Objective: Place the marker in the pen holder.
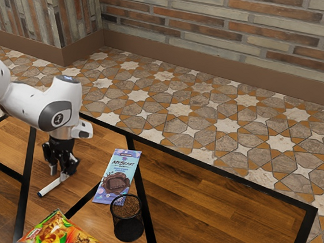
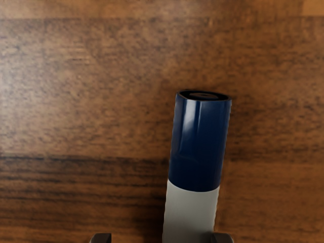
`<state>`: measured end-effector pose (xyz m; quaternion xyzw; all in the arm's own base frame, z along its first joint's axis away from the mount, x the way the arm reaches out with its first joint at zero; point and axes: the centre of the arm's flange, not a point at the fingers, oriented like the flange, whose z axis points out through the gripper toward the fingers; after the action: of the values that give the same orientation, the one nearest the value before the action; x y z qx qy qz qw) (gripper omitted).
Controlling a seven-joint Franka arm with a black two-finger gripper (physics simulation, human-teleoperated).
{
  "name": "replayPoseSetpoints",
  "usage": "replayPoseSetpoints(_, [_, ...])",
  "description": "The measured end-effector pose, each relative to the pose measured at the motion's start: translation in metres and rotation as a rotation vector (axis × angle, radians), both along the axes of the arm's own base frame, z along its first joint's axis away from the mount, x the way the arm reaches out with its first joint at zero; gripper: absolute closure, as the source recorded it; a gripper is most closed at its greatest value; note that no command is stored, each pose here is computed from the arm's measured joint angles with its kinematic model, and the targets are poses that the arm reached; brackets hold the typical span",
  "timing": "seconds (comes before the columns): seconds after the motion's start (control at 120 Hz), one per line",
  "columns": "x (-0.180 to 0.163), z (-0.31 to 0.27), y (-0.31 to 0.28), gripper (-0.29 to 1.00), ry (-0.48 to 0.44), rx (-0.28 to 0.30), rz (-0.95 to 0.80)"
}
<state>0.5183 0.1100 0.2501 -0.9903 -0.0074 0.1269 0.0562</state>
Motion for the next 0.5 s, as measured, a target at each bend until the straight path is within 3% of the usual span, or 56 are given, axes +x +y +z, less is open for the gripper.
replayPoseSetpoints(0.5, [0.0075,-0.0082,-0.0002,0.72,-0.056,-0.016,-0.020])
